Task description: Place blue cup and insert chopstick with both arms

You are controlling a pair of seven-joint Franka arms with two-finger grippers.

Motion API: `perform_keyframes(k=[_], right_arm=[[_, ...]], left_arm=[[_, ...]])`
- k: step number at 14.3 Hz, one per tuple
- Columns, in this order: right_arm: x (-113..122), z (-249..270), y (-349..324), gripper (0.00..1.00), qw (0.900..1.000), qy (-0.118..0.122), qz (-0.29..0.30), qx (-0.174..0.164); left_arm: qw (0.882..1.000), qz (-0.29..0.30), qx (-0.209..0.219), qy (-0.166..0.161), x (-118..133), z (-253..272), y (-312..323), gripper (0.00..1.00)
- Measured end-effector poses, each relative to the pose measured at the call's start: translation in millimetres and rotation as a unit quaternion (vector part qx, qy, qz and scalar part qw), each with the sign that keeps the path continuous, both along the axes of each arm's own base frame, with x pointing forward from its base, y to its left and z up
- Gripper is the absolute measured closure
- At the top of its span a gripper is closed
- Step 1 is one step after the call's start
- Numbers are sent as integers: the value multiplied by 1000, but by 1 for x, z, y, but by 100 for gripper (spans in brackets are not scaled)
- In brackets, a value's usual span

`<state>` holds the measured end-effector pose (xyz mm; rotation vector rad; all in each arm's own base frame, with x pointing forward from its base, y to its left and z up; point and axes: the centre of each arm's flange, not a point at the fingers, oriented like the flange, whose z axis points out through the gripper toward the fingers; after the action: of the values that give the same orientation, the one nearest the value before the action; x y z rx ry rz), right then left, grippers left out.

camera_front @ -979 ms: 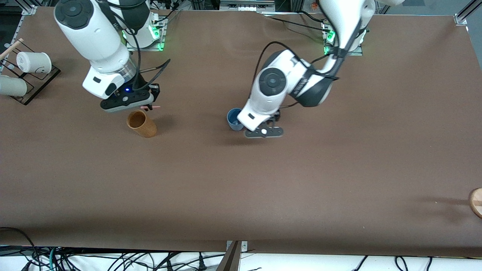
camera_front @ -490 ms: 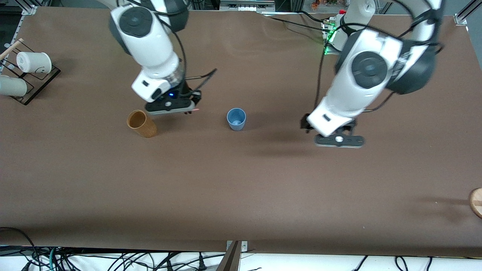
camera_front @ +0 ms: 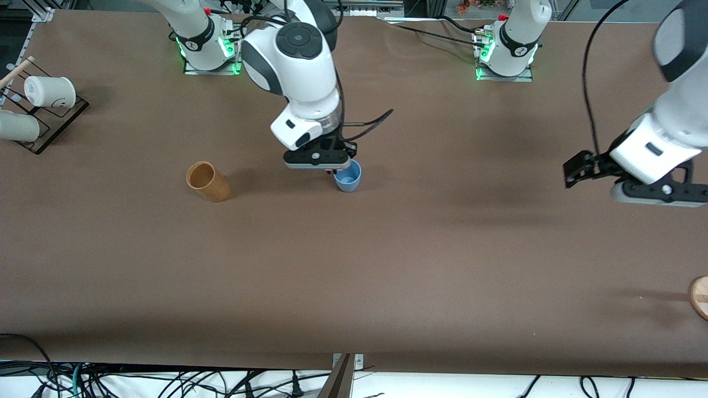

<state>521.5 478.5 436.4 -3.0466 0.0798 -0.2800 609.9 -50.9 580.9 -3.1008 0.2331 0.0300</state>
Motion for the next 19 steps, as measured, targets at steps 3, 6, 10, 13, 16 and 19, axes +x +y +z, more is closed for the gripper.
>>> perform_keyframes(k=[3, 6, 10, 13, 16, 19], right_arm=[[4, -10, 3, 92, 1000, 6, -12, 1], [-4, -28, 10, 92, 1000, 19, -10, -9], [-20, -55, 15, 89, 999, 39, -9, -27], [-20, -51, 13, 64, 999, 36, -11, -26], [-14, -23, 0, 36, 999, 29, -23, -29], [7, 21, -50, 6, 998, 43, -43, -30]], left_arm=[[999, -41, 1, 23, -10, 2, 5, 0], [999, -45, 0, 11, -15, 16, 3, 0], [1000, 19, 1, 16, -27, 29, 12, 0], [999, 36, -5, 25, -30, 29, 8, 0], [998, 42, -14, 41, -32, 25, 11, 0], [998, 42, -13, 46, -31, 20, 10, 0]])
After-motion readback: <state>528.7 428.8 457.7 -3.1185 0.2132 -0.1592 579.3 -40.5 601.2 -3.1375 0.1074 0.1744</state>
